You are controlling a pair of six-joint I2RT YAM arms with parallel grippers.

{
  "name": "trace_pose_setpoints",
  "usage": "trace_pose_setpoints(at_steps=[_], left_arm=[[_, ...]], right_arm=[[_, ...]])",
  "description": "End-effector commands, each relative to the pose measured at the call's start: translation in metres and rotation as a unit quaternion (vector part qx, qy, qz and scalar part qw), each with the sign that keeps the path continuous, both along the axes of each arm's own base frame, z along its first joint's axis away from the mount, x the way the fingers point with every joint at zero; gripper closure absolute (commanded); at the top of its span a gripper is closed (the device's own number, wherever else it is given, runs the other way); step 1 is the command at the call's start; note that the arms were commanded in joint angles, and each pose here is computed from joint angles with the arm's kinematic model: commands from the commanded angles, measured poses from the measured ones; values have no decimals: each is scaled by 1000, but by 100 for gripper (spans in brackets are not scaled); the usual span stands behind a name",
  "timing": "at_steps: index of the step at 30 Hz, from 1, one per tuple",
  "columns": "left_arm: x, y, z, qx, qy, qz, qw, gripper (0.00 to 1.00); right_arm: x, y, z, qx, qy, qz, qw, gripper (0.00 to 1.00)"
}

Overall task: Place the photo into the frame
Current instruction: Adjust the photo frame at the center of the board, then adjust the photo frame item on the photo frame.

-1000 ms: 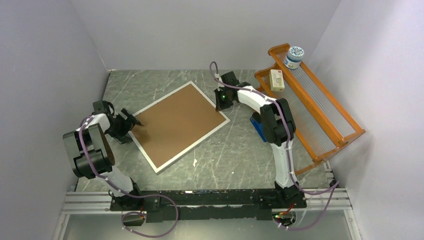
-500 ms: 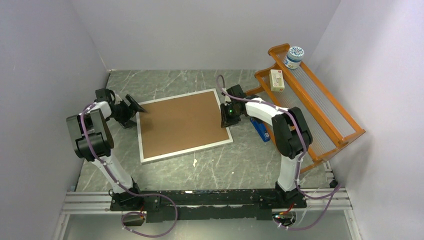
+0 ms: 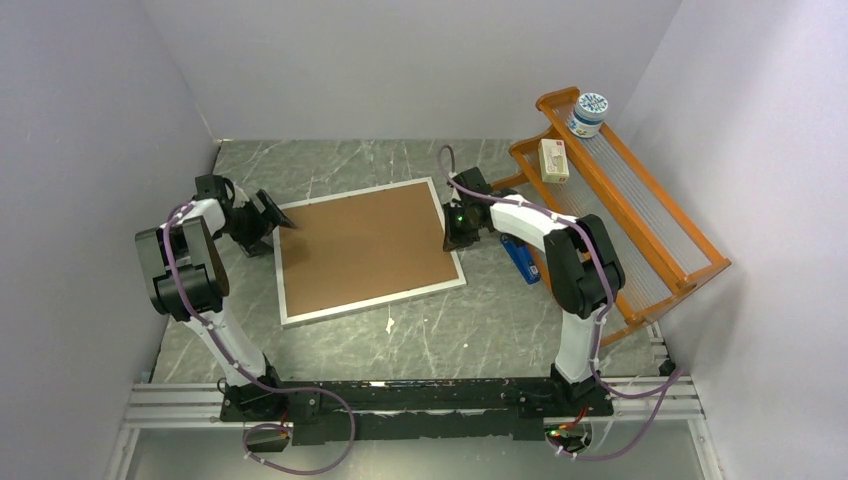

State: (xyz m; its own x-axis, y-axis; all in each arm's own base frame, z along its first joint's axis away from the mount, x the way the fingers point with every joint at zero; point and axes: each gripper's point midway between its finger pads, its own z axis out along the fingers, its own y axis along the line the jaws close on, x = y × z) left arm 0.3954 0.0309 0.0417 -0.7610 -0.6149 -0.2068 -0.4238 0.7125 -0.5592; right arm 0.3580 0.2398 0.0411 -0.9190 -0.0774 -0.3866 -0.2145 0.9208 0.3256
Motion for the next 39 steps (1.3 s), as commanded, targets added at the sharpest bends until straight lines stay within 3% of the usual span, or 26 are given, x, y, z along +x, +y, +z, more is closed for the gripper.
trace_pose_setpoints(at_steps=[1,5,11,17,25,30,34,39], left_arm=[[-4,-5,-5,-7,9,-20,1000,6],[-6,-11,-11,-27,15,-21,999,6],[-8,-12,-16,-28,24,-22,999,6],[-9,-9,-16,-20,29,-21,999,6],[-8,-7,-14,-16,30,-22,999,6],[-8,-8,-12,-19,27,-24,999,6],[-10,-11,-13,-27,29,-25,999,6],[-14,-16,-18,-39,33,-25,998,6]], right_arm=[[7,26,15,63,-13,22,998,90],[1,29,2,84,11,23,996,92],[-1,12,-21,35,17,5,999,90],[0,-1,-36,-13,16,-5,1000,82],[34,-8,21,-6,-53,-48,997,68],[35,-22,26,-33,-55,-64,996,63],[19,-16,18,-13,-33,-48,998,65],[5,-7,14,19,-19,-27,999,81]])
